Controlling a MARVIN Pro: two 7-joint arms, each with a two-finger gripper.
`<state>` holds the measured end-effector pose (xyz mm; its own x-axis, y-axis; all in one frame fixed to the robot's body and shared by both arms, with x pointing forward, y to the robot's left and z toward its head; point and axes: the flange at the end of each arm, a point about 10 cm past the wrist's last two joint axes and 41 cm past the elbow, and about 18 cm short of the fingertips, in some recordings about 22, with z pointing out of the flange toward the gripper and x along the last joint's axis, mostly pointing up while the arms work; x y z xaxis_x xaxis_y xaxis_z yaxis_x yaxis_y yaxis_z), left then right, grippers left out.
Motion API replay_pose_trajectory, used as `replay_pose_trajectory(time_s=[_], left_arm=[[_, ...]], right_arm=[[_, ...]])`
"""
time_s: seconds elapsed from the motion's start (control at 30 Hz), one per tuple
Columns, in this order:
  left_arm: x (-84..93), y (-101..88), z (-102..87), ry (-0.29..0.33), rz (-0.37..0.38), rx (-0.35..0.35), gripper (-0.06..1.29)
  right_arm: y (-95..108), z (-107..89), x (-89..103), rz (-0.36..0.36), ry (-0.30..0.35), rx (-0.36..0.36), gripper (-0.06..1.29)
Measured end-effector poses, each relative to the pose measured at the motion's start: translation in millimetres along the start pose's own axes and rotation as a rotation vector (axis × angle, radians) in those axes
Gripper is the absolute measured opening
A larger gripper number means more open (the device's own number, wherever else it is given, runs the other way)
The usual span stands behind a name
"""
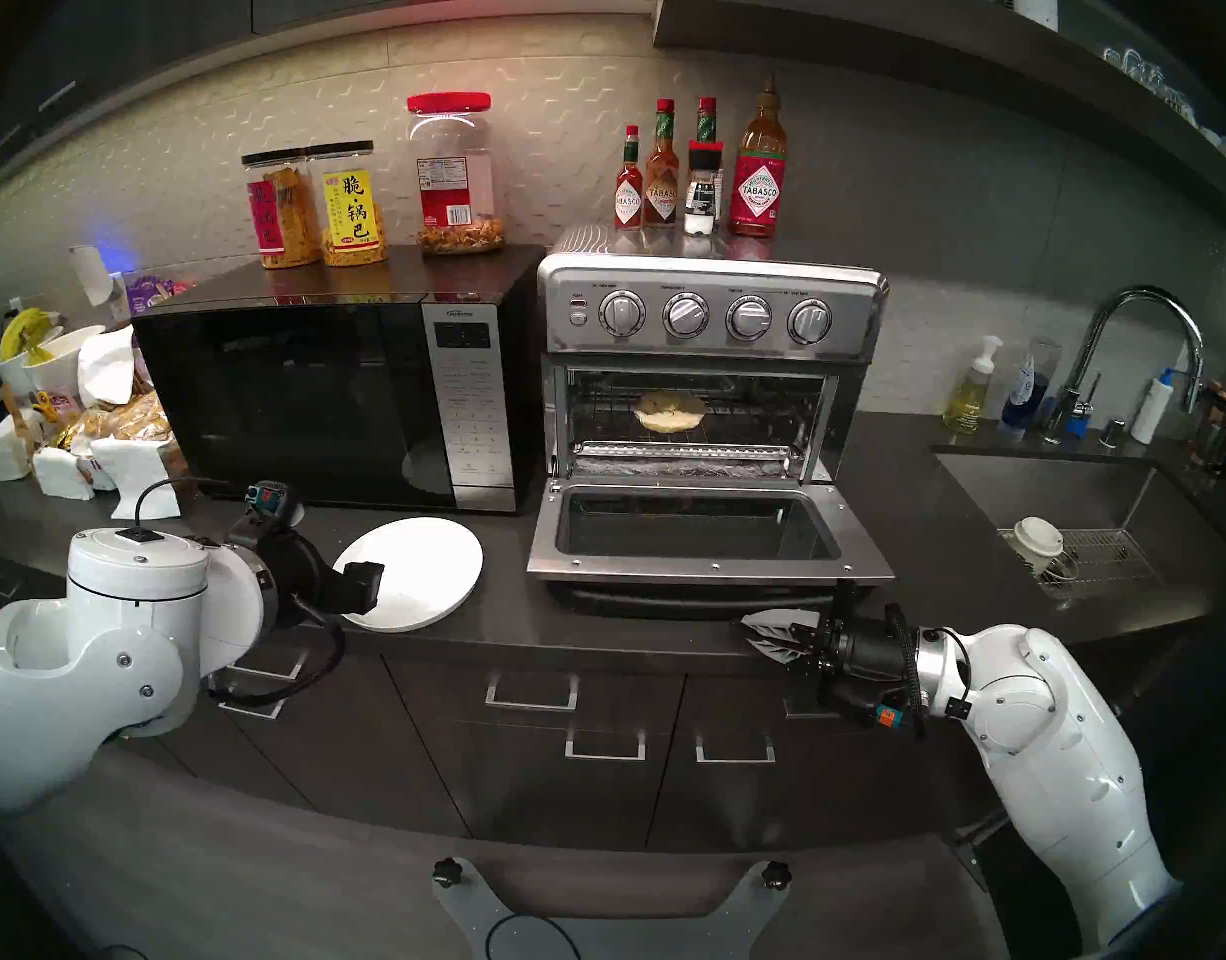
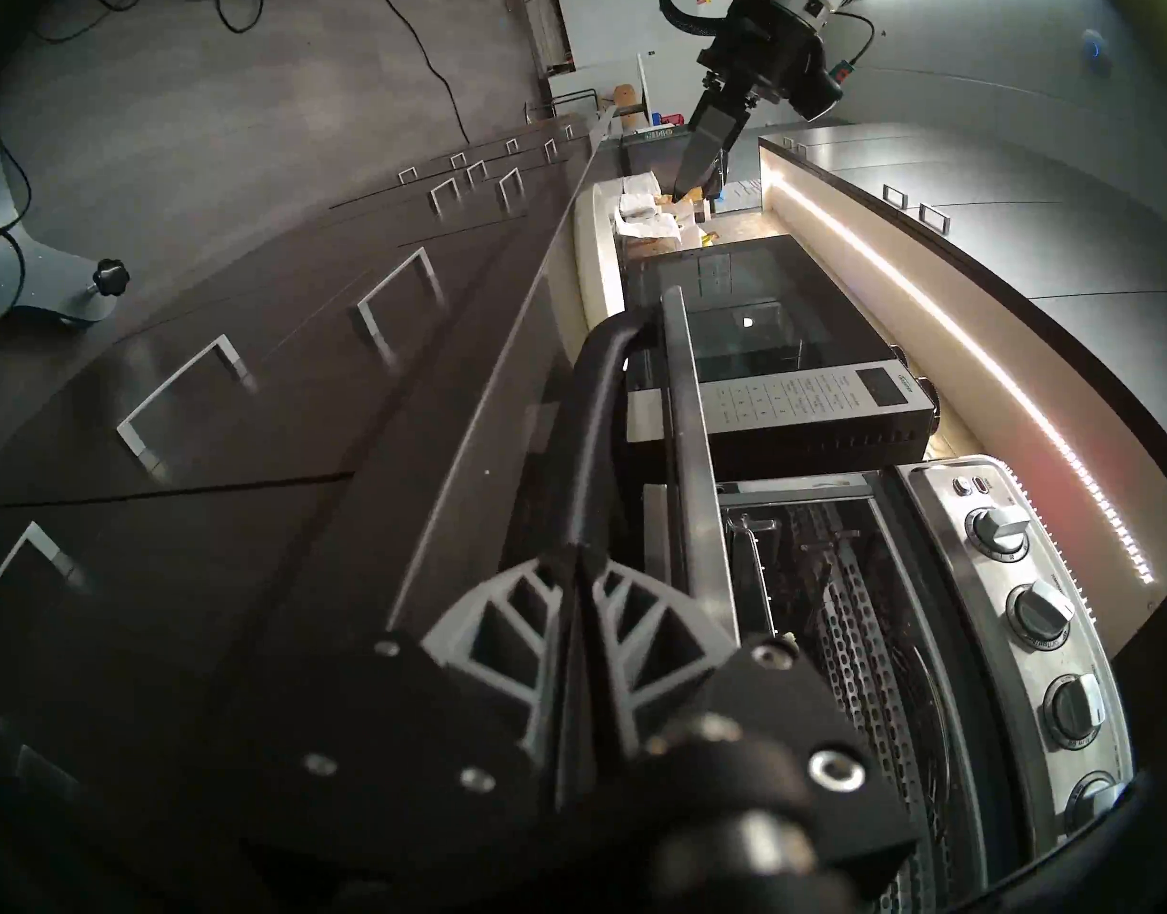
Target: Open the oven and place the bagel inside on the rack
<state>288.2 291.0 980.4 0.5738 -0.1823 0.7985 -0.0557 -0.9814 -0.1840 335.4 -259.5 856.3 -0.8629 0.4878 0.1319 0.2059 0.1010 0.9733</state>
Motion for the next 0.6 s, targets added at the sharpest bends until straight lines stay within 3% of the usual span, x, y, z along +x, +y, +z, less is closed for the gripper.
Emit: replay_pose_trajectory(time_s=[0.3, 0.6], left_arm=[[-1.7, -1.7, -0.7, 0.001, 0.001, -0.012, 1.24], [-3.0, -3.1, -1.3, 0.003, 0.002, -0.021, 1.24]], right_arm=[[-1, 4.5, -2.8, 0.018, -0.025, -0.030, -0.01], [-2, 19.4, -0.2, 0.033, -0.042, -0.067, -0.03]])
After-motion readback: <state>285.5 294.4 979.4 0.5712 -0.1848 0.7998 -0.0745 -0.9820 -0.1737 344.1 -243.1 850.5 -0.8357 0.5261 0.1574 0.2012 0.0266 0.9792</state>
